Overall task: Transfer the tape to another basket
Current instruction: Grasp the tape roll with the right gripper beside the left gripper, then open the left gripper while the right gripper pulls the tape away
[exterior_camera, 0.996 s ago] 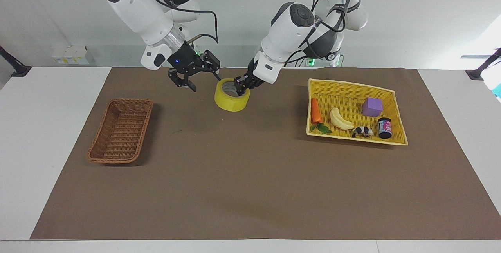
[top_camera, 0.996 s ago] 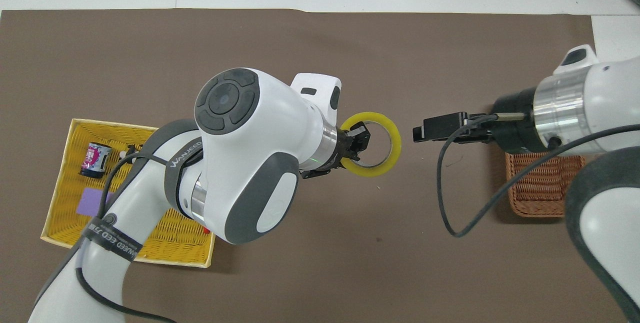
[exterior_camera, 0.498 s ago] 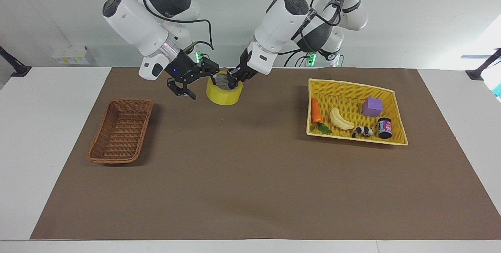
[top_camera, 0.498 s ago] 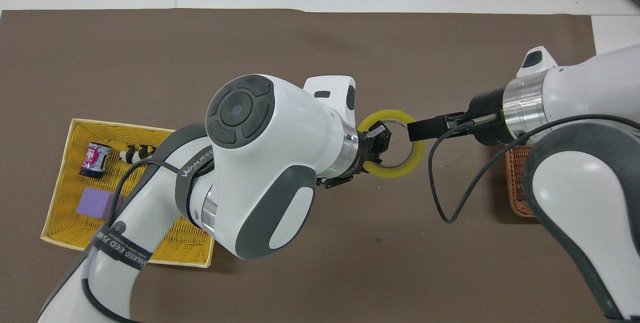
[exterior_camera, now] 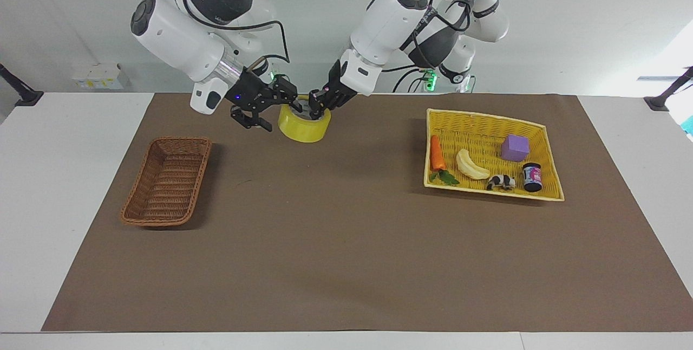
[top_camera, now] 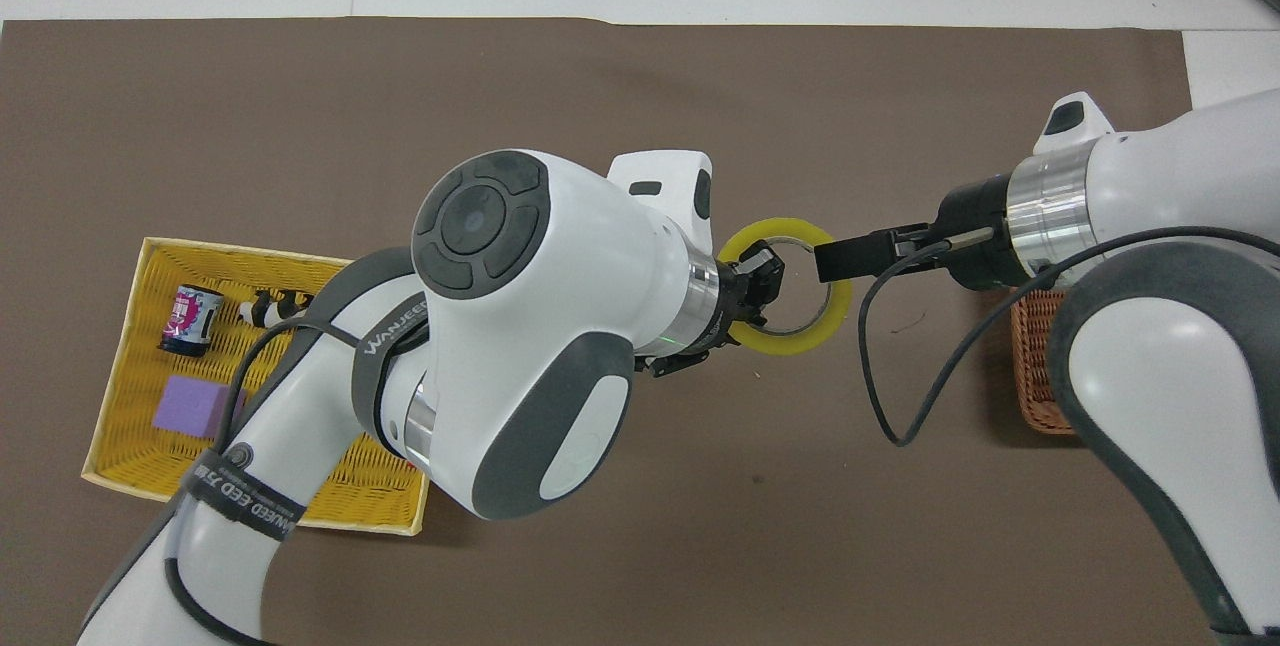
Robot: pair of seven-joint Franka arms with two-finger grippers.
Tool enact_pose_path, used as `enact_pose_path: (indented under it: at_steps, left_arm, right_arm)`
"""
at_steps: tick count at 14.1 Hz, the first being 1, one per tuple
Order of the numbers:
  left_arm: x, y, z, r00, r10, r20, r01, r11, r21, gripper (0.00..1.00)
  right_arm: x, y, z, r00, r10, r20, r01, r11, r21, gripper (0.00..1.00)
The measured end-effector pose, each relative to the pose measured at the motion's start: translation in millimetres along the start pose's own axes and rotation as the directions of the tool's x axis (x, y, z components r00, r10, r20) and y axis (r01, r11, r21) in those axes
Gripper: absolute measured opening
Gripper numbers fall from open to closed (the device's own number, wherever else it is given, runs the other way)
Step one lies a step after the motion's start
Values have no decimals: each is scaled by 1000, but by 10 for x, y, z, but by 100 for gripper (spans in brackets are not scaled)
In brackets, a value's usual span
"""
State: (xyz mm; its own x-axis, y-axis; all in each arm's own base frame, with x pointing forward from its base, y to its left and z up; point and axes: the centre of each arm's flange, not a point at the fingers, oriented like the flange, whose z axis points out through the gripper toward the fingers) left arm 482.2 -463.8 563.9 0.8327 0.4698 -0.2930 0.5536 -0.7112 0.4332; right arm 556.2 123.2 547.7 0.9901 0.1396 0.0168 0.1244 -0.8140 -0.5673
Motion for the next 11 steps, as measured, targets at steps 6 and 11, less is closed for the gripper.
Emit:
enact_pose_path:
  at_steps: [6,11]
  left_arm:
    - [-6,3,36,1000,-11,2,11,1000,1,24]
    - [-60,46,-7,1000,-8,0,8,1000,-16,25]
  right_arm:
    - [9,-64,-29,1000,-4,-5,4,1000,8,67]
    - [11,-68,-15,999,47,4,-47,999,11,35]
